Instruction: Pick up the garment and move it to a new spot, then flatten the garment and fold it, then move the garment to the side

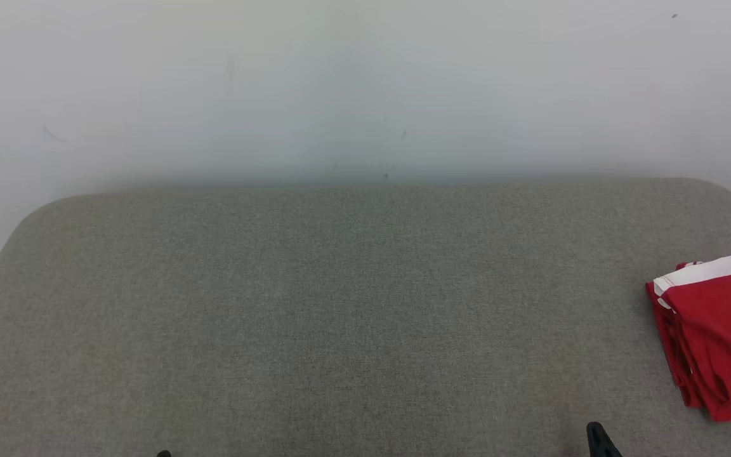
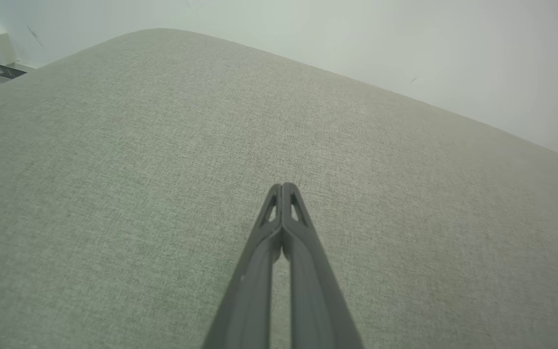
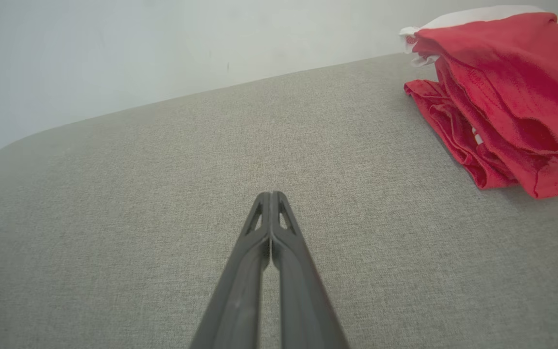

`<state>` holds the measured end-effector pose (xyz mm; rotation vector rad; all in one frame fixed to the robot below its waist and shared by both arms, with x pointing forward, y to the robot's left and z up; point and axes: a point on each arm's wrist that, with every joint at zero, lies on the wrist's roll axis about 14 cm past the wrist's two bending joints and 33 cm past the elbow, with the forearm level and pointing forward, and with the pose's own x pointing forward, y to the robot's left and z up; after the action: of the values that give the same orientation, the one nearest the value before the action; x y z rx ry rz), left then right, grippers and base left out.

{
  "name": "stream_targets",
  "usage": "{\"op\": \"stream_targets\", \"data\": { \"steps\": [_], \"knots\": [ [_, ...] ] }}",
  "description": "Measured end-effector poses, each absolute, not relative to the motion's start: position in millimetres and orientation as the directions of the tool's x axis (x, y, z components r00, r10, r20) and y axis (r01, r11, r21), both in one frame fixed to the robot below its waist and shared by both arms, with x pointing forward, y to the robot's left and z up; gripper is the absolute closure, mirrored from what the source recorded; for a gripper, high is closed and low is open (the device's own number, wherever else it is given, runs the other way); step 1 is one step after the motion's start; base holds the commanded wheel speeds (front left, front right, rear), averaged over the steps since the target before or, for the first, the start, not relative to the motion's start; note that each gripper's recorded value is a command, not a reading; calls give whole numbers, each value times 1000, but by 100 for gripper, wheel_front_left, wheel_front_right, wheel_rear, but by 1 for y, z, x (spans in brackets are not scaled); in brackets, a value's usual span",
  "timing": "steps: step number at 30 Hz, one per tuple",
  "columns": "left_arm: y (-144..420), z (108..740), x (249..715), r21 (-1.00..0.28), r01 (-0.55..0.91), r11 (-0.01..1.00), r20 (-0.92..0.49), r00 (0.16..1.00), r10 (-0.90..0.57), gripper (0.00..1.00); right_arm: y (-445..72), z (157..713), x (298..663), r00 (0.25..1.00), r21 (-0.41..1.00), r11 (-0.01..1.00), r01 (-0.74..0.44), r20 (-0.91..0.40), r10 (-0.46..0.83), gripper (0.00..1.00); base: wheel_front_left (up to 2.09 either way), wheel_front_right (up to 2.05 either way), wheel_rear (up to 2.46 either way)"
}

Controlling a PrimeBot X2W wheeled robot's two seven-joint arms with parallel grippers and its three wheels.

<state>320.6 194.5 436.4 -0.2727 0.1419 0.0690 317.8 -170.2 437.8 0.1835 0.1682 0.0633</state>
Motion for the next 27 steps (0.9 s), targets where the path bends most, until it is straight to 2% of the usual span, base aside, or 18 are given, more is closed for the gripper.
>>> {"op": "stream_targets", "data": {
  "steps": [27],
  "knots": [
    [203, 451, 341, -635, -164, 755, -156, 984, 83, 100, -187, 455, 341, 990, 590, 803, 83, -143, 3, 100, 0, 0, 0]
  ]
}}
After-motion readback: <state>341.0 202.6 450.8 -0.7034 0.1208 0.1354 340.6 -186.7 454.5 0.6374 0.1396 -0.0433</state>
